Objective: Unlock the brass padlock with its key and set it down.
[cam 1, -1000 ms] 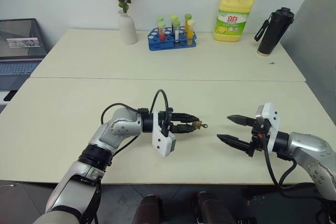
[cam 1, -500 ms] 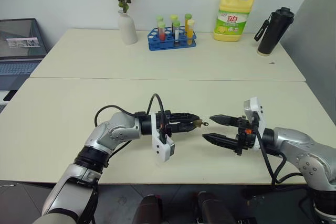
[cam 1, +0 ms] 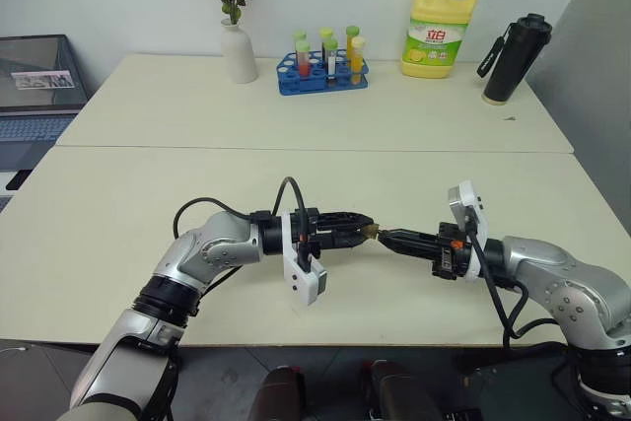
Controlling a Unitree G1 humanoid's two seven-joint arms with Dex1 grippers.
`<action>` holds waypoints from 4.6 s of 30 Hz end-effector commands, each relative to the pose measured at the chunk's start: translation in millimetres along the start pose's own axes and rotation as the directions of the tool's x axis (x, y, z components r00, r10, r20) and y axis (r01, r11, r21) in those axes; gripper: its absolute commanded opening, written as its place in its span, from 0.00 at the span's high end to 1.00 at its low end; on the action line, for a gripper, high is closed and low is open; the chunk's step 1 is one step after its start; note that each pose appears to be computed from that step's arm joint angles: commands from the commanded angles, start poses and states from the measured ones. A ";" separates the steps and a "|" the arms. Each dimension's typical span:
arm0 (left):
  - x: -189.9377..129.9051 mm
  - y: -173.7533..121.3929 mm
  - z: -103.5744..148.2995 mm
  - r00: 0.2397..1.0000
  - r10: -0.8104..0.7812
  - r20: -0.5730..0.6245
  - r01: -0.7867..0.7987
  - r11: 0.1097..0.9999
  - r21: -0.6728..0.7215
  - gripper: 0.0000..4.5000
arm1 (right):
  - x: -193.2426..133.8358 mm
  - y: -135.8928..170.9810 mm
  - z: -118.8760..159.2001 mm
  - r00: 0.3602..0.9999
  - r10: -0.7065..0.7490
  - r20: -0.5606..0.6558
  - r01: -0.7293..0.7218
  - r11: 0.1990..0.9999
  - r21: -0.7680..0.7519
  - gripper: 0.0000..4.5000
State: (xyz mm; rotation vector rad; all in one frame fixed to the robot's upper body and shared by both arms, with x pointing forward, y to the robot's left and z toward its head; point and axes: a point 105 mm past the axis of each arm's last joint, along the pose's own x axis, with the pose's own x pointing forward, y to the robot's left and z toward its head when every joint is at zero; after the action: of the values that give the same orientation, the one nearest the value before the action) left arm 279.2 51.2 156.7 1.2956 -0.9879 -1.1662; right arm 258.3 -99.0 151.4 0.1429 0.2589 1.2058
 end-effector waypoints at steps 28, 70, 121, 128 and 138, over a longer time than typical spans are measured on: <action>-3.8 0.1 2.7 1.000 0.019 -0.005 -0.019 1.000 -0.021 0.78 | 1.4 1.7 13.9 0.997 0.073 0.012 -0.073 0.996 -0.041 0.64; -1.3 0.0 2.3 0.999 0.041 -0.035 -0.038 0.996 0.084 0.78 | 0.3 -7.0 32.9 0.967 0.221 -0.128 -0.129 0.854 0.504 1.00; 0.0 0.8 2.1 0.997 0.065 -0.044 -0.064 0.998 0.010 0.78 | 27.2 -11.3 19.4 0.987 0.134 -0.083 -0.133 0.991 0.015 0.97; -1.1 -3.0 5.1 0.999 0.048 -0.027 -0.048 0.999 -0.015 0.78 | 28.0 -10.1 20.5 0.986 0.148 -0.081 -0.149 0.989 0.004 0.97; -13.5 -1.6 11.9 0.999 0.041 -0.003 -0.041 0.992 -0.119 0.43 | 26.6 -15.6 22.7 0.989 0.126 -0.073 -0.127 0.992 -0.007 0.97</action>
State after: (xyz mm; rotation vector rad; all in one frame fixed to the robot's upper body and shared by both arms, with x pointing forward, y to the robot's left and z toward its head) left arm 271.2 58.6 150.7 1.2011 -0.9162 -1.1581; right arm 283.8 -76.9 153.0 0.1262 0.3745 1.3416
